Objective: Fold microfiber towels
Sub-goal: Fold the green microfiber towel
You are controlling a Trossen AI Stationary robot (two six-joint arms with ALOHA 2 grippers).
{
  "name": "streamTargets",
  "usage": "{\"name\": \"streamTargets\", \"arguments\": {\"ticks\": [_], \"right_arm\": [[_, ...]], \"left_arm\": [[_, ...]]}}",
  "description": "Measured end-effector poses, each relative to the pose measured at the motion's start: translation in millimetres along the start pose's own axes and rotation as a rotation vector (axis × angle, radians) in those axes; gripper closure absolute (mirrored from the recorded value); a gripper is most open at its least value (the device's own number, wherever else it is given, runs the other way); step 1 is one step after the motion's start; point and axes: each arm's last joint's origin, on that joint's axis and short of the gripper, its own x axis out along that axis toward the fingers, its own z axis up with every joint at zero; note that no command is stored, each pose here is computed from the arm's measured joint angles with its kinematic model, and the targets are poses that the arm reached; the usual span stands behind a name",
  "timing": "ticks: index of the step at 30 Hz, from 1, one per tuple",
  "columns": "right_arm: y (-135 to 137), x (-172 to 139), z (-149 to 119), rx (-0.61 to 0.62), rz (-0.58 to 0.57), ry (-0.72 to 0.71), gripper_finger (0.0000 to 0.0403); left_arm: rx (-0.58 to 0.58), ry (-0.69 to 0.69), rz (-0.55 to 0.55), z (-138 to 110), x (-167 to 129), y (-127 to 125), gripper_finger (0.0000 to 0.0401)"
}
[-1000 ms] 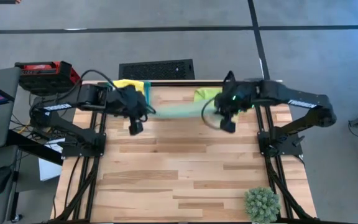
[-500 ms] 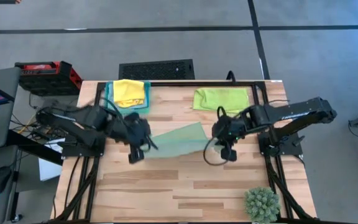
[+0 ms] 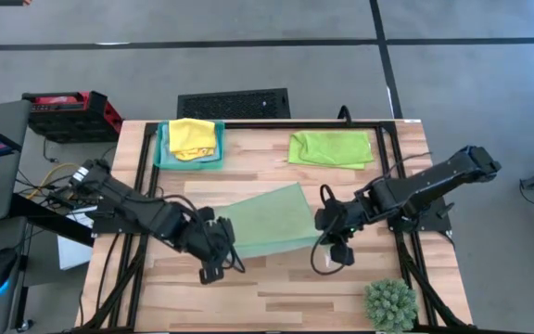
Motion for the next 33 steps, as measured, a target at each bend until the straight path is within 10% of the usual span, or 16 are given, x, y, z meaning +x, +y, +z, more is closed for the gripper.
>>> {"name": "streamTargets", "arguments": {"ticks": [33], "right_arm": [[-8.7,43.2,0.5,-0.027,0.043,0.148,0.0397]], "left_arm": [[-0.245,-0.056,-0.042,-49.7,74.1,-25.1,0.0401]]}}
